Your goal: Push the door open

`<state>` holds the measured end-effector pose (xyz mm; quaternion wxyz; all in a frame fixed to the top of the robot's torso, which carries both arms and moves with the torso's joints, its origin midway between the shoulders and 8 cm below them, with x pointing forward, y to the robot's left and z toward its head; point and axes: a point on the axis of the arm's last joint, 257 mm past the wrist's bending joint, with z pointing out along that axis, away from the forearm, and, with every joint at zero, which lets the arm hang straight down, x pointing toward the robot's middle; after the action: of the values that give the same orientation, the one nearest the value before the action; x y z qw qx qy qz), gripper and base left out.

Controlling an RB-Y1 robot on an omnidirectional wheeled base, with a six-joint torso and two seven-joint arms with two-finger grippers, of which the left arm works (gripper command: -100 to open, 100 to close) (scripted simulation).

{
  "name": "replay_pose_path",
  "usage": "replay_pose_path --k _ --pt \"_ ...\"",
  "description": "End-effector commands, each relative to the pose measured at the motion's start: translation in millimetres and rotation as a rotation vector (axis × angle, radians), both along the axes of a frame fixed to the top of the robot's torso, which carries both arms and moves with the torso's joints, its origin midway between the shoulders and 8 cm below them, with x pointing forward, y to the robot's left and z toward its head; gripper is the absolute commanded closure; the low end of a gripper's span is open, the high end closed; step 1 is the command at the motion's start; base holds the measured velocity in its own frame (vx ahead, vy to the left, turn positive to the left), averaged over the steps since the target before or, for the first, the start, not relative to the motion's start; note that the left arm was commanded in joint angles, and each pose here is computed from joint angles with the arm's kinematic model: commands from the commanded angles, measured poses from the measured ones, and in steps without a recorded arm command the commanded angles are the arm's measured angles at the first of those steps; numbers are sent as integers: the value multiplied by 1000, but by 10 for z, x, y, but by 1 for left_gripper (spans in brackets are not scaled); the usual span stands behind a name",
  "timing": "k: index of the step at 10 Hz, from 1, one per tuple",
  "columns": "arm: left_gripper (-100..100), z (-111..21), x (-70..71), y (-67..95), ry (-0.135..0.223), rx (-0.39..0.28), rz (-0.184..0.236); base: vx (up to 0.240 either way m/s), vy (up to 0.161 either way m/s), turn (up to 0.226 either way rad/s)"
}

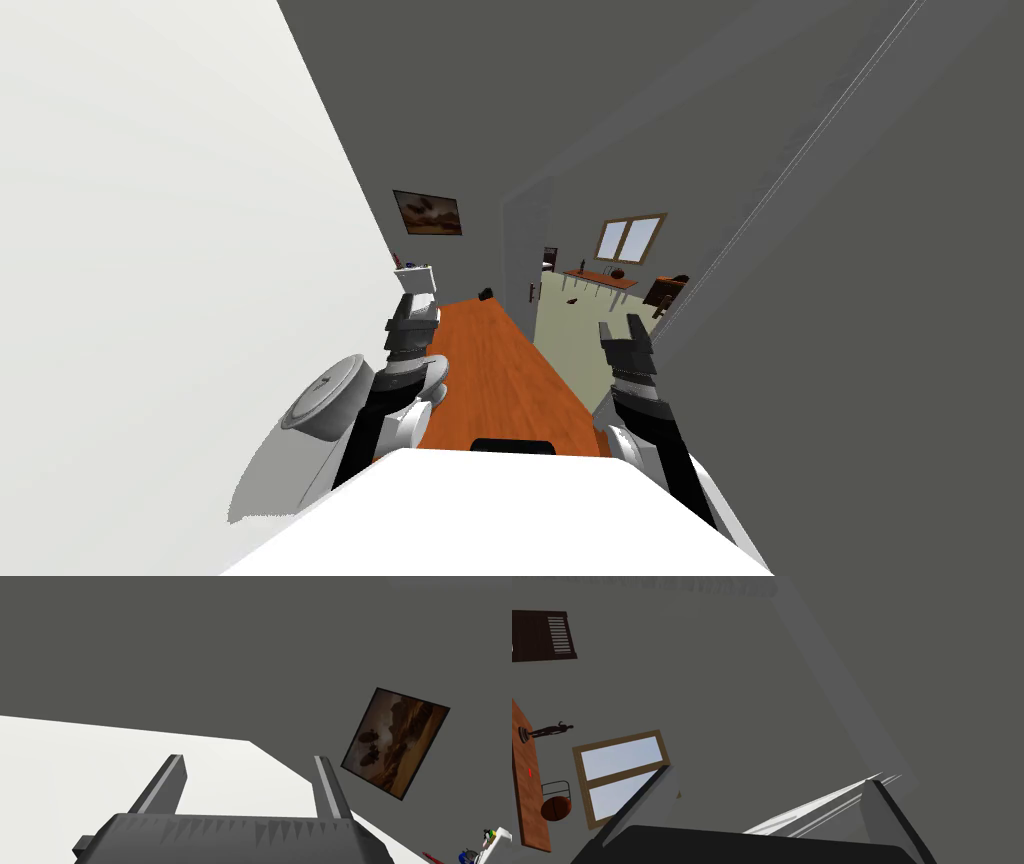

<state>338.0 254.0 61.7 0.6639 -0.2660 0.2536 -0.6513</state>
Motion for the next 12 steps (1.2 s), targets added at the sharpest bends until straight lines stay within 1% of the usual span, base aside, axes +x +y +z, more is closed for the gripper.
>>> replay_pose_path --k 1,4,5,6,7,8,12 --pt "-100 -95 57 -17 16 -23 -36 64 12 -132" --pt "-100 -278 160 -44 46 -68 -101 112 7 -141" --pt "-100 -321 182 -50 53 -79 -116 109 7 -90" --pt "-100 -406 226 -61 68 -101 -145 101 6 -179" --pt "-100 -449 247 -66 75 -112 -159 105 19 -127" --pt "-100 -544 292 -76 91 -137 -189 118 24 -154" --pt "-100 -762 387 -97 128 -195 -255 93 15 -112"
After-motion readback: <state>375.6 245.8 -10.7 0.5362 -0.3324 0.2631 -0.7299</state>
